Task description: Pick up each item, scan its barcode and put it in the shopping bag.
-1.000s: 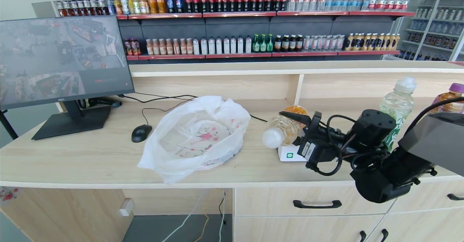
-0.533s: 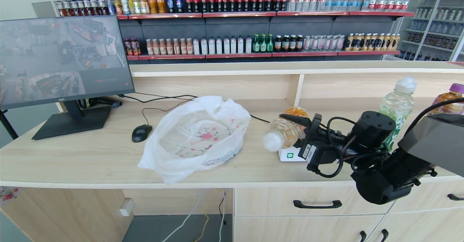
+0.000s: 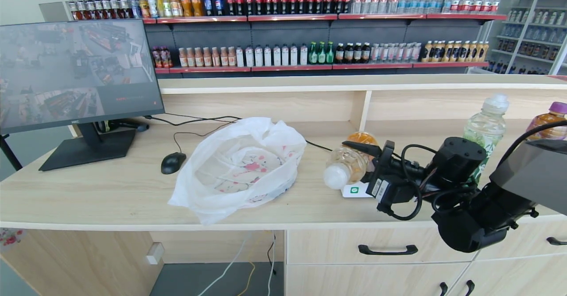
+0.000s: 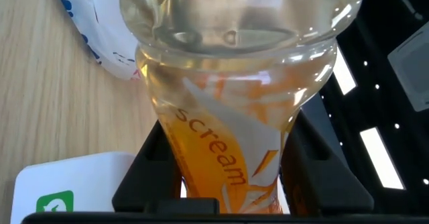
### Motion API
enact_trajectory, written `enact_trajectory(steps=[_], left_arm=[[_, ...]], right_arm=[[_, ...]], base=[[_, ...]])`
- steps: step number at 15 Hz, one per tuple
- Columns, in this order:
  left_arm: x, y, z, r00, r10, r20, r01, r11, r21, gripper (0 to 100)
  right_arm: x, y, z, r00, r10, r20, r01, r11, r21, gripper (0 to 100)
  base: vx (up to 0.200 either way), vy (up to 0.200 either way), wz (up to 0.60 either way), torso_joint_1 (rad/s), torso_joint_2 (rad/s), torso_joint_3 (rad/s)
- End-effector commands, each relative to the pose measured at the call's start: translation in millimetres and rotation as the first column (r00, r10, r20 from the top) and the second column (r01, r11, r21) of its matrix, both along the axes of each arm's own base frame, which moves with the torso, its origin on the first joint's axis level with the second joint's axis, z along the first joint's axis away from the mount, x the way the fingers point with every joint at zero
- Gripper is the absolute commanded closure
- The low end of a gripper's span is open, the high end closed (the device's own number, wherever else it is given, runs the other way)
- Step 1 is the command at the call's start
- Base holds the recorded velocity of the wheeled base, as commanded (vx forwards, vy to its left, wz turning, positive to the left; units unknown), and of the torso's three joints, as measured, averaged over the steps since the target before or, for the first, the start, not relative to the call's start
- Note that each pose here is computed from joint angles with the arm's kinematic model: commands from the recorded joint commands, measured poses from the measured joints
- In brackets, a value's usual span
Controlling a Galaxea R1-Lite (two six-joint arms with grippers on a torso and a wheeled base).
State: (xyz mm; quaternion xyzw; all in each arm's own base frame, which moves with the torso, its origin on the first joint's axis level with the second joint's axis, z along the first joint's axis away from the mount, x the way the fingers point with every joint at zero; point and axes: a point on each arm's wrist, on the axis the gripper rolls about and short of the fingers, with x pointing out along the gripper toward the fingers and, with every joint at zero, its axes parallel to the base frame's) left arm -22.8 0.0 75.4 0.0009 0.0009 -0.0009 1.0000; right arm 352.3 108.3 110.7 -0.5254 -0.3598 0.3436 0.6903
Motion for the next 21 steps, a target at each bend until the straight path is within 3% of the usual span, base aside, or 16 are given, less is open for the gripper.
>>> enact_trajectory(steps=[1, 9, 21], left_arm=[[0.0, 0.0, -0.1, 1.000, 0.000, 0.000, 0.000, 1.000, 0.000, 0], [0.0, 0.0, -0.1, 1.000, 0.000, 0.000, 0.000, 1.000, 0.000, 0], [0.0, 0.0, -0.1, 1.000, 0.000, 0.000, 0.000, 1.000, 0.000, 0]], right_arm=[[-3.7, 1.0, 3.9, 1.000, 0.007, 0.010, -0.007, 1.000, 0.000, 100], [-6.7, 1.4, 4.2, 1.000, 0.014, 0.016, -0.014, 1.000, -0.009, 100], [-34.2, -0.7, 40.8, 0.996, 0.029, 0.083, -0.030, 0.999, 0.017, 100]], base=[[0.000, 0.000, 0.00, 0.000, 0.00, 0.000], [0.000, 0.000, 0.00, 0.000, 0.00, 0.000], [0.000, 0.000, 0.00, 0.000, 0.00, 0.000]])
